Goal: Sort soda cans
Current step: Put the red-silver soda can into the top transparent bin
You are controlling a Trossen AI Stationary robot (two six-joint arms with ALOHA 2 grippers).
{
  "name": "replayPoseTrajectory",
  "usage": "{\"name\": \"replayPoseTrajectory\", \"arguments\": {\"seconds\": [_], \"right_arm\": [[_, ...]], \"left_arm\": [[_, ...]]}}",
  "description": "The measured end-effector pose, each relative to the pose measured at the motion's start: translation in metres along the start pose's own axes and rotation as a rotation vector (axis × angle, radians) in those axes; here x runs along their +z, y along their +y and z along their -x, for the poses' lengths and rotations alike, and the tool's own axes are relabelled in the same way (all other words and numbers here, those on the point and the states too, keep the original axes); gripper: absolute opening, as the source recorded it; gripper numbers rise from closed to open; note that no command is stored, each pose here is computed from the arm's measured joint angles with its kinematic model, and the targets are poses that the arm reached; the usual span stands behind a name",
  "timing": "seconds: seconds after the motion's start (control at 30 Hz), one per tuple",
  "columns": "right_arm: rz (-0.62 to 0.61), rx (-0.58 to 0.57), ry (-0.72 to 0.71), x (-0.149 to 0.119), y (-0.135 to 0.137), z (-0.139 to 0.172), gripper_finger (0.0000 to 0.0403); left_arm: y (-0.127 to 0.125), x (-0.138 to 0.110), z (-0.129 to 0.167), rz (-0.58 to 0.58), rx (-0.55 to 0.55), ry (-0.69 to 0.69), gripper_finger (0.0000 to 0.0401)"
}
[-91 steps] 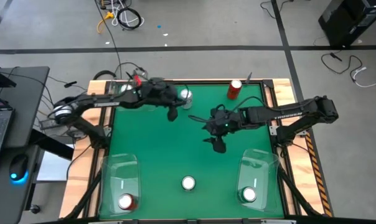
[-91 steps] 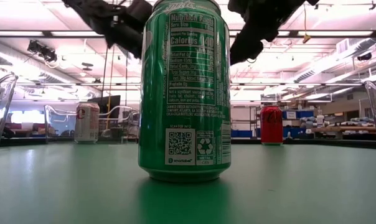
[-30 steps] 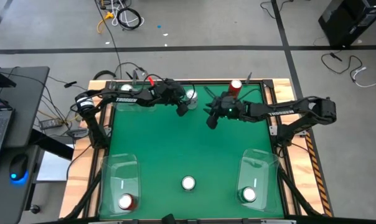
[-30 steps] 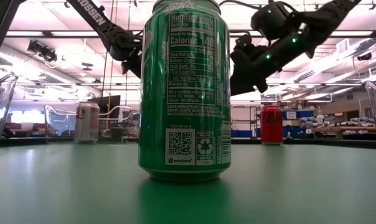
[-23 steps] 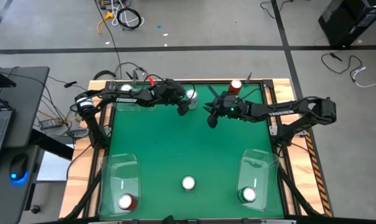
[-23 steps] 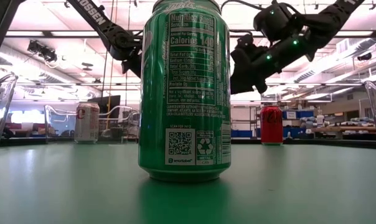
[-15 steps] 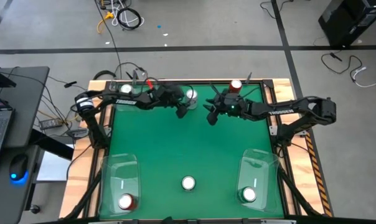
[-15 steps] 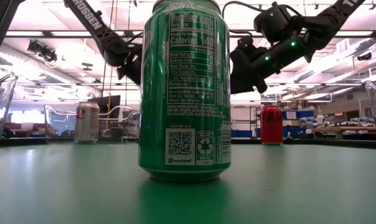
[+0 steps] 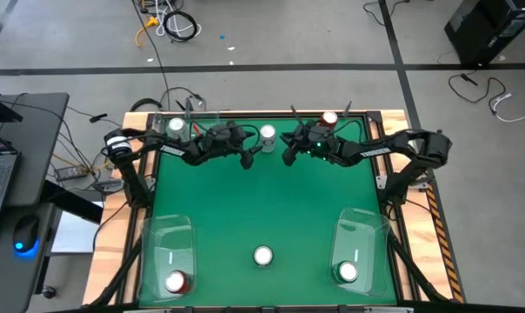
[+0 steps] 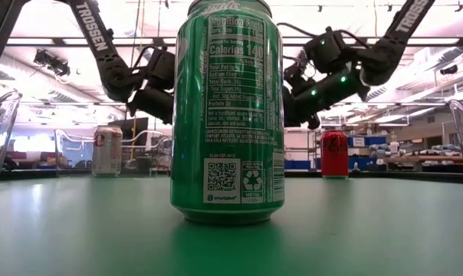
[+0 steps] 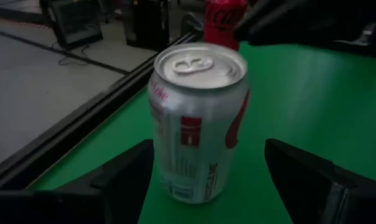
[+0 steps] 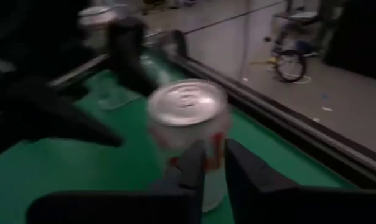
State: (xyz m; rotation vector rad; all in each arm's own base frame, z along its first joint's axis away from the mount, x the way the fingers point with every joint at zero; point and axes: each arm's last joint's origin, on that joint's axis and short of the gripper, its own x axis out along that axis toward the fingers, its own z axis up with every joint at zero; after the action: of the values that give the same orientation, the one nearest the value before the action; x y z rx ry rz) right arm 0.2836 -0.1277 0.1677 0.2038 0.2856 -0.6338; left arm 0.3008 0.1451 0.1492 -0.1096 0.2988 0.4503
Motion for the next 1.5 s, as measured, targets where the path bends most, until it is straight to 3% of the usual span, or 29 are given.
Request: {"name": "replayPoseTrajectory", "arguments": {"seconds": [0.17,0.33,0.57,0.97,1.33,1.5], "right_arm": [[-0.029,-0.057,0.031,-0.008,-0.011,-0.014,0.0004],[-0.053,-0.075,0.083,-0.020,-0.015,-0.034,0.0006],[-0.060,-0.008,0.140,-0.032,-0.014,-0.054,0.0001],[-0.061,0.211,0.174,-0.035,-0.006,-0.055,0.0001],[-0.038,0.238,0.170,-0.035,-0.004,-0.055,0.0001],[0.023,0.274,0.178,-0.036,0.004,-0.054,0.0002]], "left_arm": [[0.002,-0.003,-0.002,0.038,0.048,0.008,0.0277],[0.005,-0.015,-0.013,0.046,0.064,0.003,0.0272],[0.006,-0.025,-0.028,0.050,0.056,-0.025,0.0292],[0.005,-0.018,-0.029,0.003,0.023,-0.085,0.0304],[0.002,-0.023,-0.030,0.000,-0.026,-0.027,0.0291],[-0.002,-0.024,-0.029,-0.004,-0.117,-0.017,0.0275]]}}
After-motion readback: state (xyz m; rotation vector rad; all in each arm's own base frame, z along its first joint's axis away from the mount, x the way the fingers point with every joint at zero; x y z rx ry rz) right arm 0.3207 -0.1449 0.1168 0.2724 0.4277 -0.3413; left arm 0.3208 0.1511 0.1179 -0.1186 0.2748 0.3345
